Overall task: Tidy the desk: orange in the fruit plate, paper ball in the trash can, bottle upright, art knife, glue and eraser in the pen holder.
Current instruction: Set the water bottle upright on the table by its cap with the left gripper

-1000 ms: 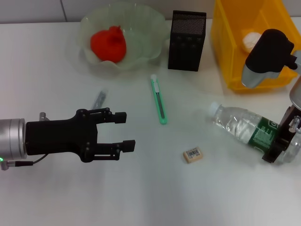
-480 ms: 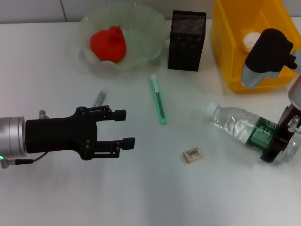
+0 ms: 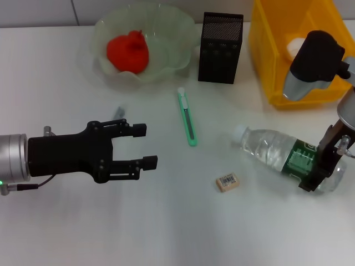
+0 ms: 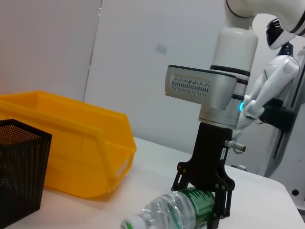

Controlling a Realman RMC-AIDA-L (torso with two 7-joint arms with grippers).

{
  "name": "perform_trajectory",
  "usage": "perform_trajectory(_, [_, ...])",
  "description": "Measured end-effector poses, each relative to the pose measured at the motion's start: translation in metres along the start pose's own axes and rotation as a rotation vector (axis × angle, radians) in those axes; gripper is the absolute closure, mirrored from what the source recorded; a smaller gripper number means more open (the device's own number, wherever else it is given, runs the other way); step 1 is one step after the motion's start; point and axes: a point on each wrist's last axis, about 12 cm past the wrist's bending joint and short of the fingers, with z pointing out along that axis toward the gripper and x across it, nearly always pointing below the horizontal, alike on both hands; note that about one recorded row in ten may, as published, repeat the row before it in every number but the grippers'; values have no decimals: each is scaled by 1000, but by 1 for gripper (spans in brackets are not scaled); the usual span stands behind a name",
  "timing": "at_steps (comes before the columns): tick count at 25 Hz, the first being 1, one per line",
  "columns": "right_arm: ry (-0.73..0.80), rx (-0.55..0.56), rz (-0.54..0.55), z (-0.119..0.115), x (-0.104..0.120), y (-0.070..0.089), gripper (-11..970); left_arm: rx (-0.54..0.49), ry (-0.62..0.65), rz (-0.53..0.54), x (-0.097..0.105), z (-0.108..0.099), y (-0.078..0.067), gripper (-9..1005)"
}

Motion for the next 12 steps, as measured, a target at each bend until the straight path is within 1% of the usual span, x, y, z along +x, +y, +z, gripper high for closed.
perform_trajectory(7, [-60,-32,-5,-3,4,-2,193,-3,-4,3,-1,0,1,210])
perform_trajectory(12, [-149,-54,-11,-8,10,-7,196,-21,-20,6,-3,-2,3,209])
